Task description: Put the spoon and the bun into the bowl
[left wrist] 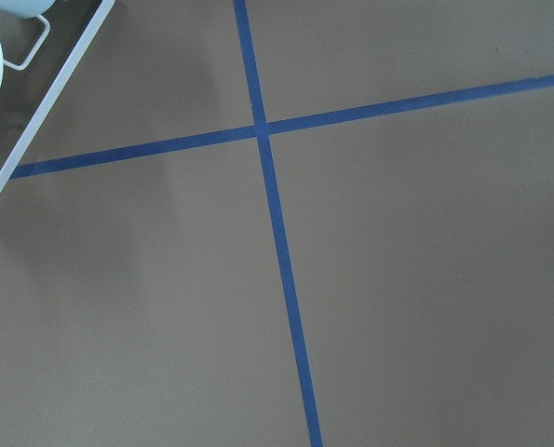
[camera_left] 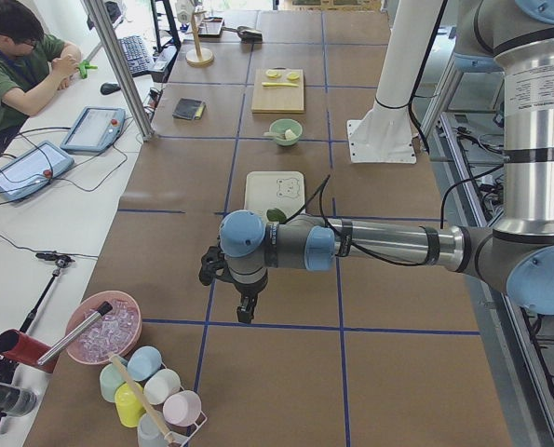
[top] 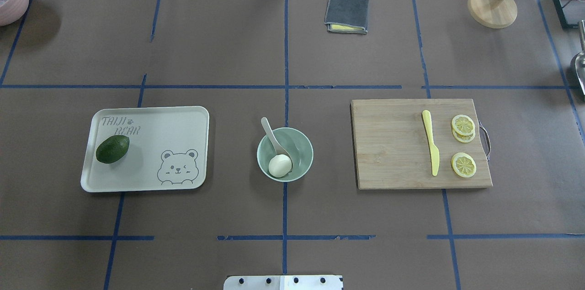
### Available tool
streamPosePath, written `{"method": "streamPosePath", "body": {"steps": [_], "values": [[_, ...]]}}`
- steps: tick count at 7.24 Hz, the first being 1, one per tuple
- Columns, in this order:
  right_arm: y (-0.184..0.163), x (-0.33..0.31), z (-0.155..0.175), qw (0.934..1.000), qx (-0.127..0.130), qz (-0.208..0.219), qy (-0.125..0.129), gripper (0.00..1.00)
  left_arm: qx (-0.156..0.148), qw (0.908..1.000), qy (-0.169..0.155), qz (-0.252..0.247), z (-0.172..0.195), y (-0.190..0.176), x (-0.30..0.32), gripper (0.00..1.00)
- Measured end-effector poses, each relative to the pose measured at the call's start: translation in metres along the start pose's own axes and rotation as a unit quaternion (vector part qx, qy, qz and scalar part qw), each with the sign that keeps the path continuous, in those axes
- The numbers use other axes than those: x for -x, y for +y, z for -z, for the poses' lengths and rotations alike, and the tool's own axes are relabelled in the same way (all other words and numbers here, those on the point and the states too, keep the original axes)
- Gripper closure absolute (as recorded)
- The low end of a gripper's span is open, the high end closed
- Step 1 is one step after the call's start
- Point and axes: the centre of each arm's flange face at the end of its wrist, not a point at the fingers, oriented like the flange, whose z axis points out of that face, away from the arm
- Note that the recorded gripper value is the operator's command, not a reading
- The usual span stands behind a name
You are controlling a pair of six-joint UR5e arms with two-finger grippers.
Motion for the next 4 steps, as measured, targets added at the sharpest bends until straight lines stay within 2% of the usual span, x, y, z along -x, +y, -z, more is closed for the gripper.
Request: {"method": "streamPosePath", "body": {"steps": [4], "values": [[0.0000, 0.0003, 0.0002, 1.0000, 0.000, 0.000, 0.000, 0.00, -0.002, 1.0000, 0.000, 0.000, 0.0021, -0.0010, -0.0022, 0.00]]}}
